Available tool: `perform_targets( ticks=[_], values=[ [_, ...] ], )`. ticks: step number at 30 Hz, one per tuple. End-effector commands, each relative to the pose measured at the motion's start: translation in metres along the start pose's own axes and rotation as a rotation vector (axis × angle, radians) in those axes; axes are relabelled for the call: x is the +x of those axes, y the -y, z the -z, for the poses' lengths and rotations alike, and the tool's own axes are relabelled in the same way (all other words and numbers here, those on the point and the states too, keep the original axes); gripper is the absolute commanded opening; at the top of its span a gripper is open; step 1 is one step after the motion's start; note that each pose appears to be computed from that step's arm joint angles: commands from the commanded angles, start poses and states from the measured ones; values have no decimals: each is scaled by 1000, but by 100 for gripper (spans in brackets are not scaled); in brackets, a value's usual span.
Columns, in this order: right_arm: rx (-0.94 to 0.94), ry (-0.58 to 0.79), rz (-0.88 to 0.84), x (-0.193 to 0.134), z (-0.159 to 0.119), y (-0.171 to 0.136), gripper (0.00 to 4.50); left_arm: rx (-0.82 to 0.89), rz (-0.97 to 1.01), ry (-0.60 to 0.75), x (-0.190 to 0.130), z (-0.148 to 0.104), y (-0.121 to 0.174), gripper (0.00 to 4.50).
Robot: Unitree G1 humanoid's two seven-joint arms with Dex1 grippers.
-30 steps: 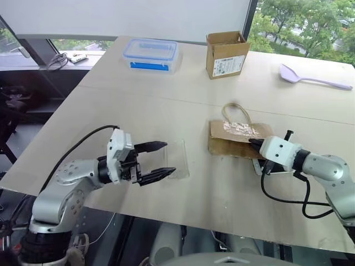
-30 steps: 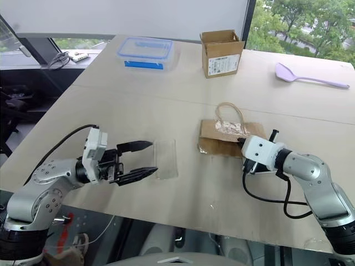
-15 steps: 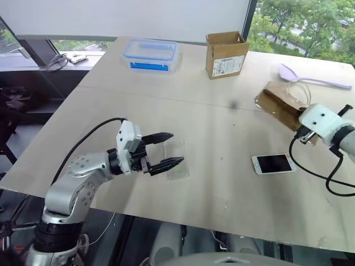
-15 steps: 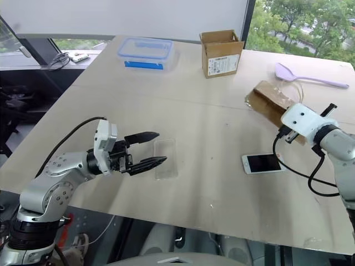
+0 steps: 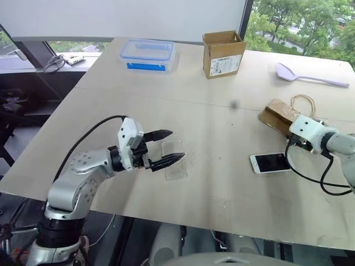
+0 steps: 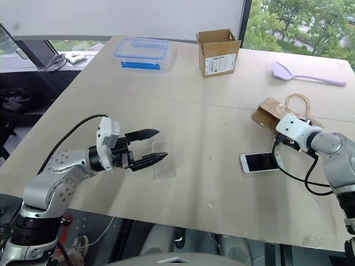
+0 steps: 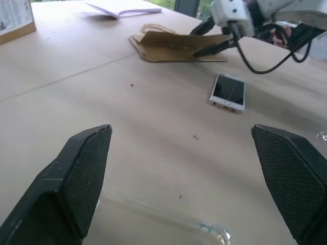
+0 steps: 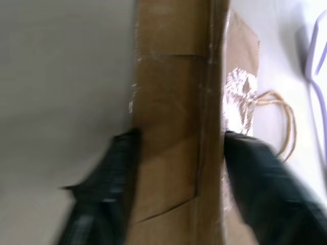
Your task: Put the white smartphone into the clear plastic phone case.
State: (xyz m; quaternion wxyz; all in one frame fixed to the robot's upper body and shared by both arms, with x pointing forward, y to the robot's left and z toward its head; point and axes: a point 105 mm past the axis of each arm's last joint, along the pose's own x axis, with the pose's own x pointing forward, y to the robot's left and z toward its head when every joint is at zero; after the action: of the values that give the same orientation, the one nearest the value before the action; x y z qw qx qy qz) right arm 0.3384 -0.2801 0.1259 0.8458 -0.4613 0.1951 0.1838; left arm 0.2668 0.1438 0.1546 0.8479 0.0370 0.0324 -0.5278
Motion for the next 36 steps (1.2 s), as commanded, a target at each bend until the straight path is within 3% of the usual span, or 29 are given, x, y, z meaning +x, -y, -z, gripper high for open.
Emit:
perform_targets(
  ticks=[1,7,12,19,25,36],
  values=[
    [80,83,105,-28,-18,26,445,46,5,17,-1,-10,4,450],
    [400,320,289,-60,-57,42,445,39,-37,25,3,-8,-2,450],
    [596,475,302,-59,-96,26,445,36,-63,50,11,-10,-7,450],
    [688,573,274,-56,-131,11,445,34,-79,71,16,-14,-14,450],
    [757,630,255,-52,-146,3,445,37,-80,74,19,-14,-15,450],
    [693,690,178,-53,-171,-7,445,26,-107,72,19,-10,-18,450]
  ],
)
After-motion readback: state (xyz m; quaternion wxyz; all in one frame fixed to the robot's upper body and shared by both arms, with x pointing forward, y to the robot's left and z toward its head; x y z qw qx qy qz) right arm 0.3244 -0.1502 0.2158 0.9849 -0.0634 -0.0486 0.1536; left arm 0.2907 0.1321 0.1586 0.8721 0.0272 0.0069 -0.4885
